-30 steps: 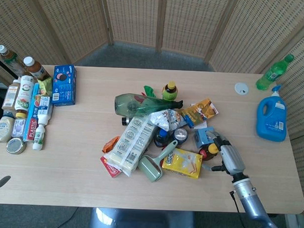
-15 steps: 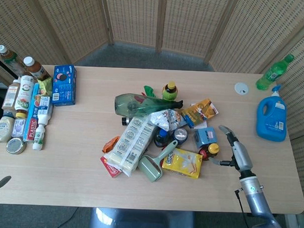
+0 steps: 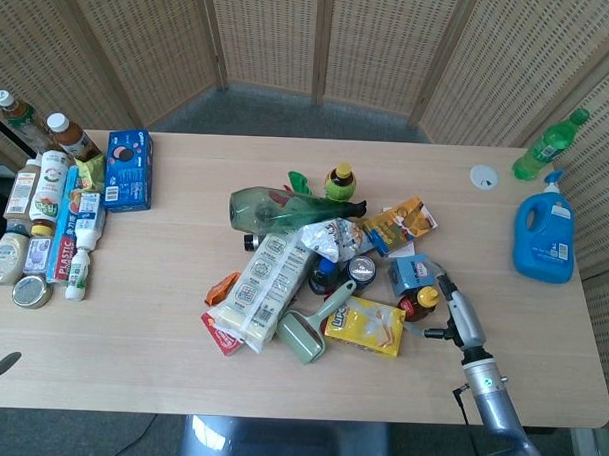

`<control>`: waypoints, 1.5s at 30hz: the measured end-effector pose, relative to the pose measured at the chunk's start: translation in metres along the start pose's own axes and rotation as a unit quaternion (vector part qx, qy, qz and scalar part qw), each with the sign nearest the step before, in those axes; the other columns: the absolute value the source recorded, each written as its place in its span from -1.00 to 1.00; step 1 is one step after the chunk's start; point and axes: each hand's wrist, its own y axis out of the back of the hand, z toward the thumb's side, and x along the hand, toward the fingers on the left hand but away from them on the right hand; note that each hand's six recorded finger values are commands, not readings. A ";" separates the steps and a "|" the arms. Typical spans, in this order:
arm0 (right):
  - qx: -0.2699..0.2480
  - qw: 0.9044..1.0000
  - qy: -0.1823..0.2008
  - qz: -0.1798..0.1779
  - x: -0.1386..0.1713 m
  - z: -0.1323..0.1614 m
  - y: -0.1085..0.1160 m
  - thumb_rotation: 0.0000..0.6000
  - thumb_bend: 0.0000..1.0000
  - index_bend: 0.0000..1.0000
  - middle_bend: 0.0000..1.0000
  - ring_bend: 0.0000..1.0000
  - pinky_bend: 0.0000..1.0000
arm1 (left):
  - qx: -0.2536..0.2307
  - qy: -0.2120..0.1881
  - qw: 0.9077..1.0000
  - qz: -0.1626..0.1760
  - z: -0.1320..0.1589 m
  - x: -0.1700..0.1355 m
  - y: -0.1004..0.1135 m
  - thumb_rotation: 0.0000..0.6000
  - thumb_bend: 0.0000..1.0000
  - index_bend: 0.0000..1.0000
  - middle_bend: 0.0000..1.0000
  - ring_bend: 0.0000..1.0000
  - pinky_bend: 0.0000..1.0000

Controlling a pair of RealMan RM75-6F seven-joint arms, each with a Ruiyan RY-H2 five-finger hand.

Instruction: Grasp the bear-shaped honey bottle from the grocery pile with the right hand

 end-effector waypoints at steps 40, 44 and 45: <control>-0.007 0.993 0.032 -0.113 -0.008 -0.008 -0.004 1.00 -1.00 0.27 0.90 0.39 0.96 | -0.005 0.000 1.000 -0.015 0.001 0.004 -0.006 1.00 -1.00 -0.92 -1.00 -1.00 -1.00; -0.008 0.991 0.049 -0.121 -0.008 0.004 0.004 1.00 -1.00 0.27 0.90 0.39 0.96 | -0.009 -0.002 1.000 -0.016 0.002 0.003 -0.006 1.00 -1.00 -0.92 -1.00 -1.00 -1.00; -0.009 0.991 0.053 -0.123 -0.008 0.007 0.006 1.00 -1.00 0.27 0.90 0.39 0.96 | -0.010 -0.003 1.000 -0.016 0.002 0.003 -0.006 1.00 -1.00 -0.92 -1.00 -1.00 -1.00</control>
